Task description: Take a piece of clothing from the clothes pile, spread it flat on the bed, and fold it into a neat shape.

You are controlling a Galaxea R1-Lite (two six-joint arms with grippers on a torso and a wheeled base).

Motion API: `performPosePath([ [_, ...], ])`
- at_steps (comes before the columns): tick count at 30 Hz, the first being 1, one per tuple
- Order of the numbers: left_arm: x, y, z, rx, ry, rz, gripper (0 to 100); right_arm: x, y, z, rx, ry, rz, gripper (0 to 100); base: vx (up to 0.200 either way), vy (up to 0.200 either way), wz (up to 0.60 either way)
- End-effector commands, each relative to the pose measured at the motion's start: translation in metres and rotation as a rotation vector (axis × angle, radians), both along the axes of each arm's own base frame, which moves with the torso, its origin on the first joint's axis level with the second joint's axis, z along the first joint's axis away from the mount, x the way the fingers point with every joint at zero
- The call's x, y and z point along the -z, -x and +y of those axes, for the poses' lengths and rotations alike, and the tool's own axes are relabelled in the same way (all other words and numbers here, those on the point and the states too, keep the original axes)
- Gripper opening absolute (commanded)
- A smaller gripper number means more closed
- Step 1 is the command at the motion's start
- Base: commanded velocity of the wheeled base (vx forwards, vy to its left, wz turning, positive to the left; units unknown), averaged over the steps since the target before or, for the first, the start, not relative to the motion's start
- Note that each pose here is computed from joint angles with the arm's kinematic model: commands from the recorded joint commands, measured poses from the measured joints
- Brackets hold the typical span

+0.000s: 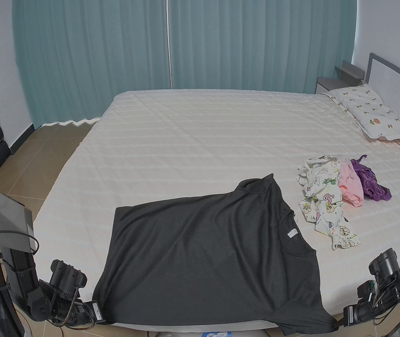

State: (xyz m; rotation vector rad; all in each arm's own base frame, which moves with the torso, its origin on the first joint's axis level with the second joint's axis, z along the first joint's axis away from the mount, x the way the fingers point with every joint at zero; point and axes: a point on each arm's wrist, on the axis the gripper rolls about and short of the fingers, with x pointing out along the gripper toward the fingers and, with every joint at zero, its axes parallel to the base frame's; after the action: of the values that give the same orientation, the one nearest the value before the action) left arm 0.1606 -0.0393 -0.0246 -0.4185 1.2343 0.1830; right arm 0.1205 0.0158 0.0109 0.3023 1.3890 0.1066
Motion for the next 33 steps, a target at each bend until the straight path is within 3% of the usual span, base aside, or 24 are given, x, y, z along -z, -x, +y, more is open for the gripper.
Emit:
performPosePath([
  [1, -0.025, 0.001, 0.001, -0.008, 0.04, -0.122, 0, -0.013, 0.001, -0.001, 0.014, -0.012, -0.117, 0, 0.0, 0.0, 0.0],
  [7, -0.041, -0.025, 0.0, -0.048, 0.073, -0.243, 0, -0.04, -0.017, 0.0, 0.017, -0.042, -0.318, 0, 0.0, 0.0, 0.0],
  [15, -0.061, -0.063, -0.003, -0.127, 0.113, -0.27, 0, -0.061, -0.053, 0.004, 0.036, -0.065, -0.432, 0, 0.0, 0.0, 0.0],
  [23, -0.074, -0.082, -0.007, -0.167, 0.132, -0.228, 0, -0.077, -0.093, 0.008, 0.044, -0.081, -0.515, 0, 0.0, 0.0, 0.0],
  [33, -0.076, -0.067, -0.004, -0.175, 0.12, -0.161, 0, -0.1, -0.101, 0.012, 0.04, -0.095, -0.605, 0, 0.0, 0.0, 0.0],
])
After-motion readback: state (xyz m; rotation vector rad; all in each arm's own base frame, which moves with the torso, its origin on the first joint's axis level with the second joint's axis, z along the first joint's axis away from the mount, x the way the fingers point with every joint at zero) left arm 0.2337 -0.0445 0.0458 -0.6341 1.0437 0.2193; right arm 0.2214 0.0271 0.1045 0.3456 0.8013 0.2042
